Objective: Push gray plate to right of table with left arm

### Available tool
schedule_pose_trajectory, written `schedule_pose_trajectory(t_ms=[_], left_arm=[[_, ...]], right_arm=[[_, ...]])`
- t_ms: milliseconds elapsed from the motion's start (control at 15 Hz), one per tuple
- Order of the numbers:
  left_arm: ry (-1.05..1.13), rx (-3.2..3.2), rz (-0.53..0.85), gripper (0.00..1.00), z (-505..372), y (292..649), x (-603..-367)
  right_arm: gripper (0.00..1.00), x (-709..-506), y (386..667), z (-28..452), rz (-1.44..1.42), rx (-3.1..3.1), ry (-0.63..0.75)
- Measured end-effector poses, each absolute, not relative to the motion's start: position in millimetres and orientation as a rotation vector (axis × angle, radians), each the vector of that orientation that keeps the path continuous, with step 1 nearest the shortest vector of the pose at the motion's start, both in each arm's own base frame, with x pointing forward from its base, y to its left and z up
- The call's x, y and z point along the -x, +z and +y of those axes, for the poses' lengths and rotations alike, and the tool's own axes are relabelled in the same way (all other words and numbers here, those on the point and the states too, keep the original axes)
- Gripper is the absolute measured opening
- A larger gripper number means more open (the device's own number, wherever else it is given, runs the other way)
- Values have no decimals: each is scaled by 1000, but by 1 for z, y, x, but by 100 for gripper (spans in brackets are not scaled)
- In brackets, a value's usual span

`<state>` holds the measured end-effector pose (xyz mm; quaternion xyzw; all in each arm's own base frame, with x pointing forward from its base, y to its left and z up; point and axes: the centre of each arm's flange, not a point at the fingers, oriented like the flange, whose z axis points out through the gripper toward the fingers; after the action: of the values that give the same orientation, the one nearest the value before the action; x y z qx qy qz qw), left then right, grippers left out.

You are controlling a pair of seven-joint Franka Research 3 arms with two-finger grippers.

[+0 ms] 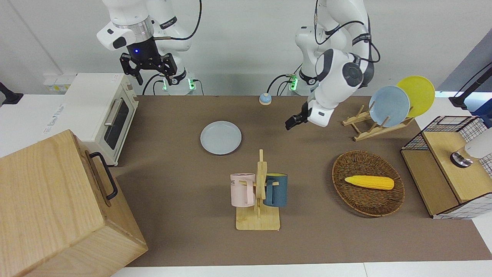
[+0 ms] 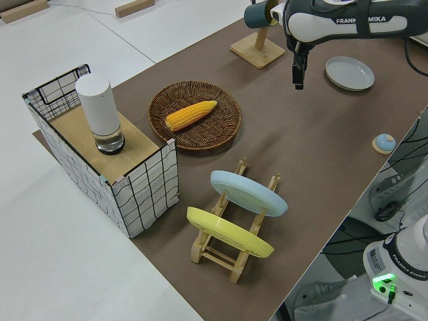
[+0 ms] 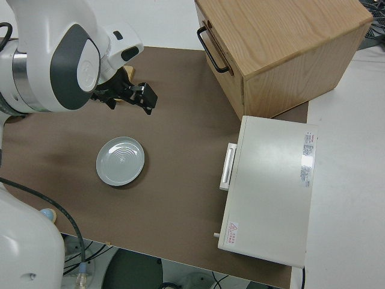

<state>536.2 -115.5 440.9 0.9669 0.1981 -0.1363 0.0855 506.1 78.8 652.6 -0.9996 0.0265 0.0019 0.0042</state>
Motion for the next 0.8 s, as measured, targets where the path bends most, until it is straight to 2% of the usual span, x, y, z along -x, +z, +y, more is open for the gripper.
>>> schedule_pose_trajectory(t_ms=[333,800], left_arm=[[-365,-2982,564,100,-63,467,-547],[-173,-3075,472,100,-20,561,-561]], right_arm=[[100,-506,653,79,83,3132,6],[100,-506,653,79,83,3132,6]])
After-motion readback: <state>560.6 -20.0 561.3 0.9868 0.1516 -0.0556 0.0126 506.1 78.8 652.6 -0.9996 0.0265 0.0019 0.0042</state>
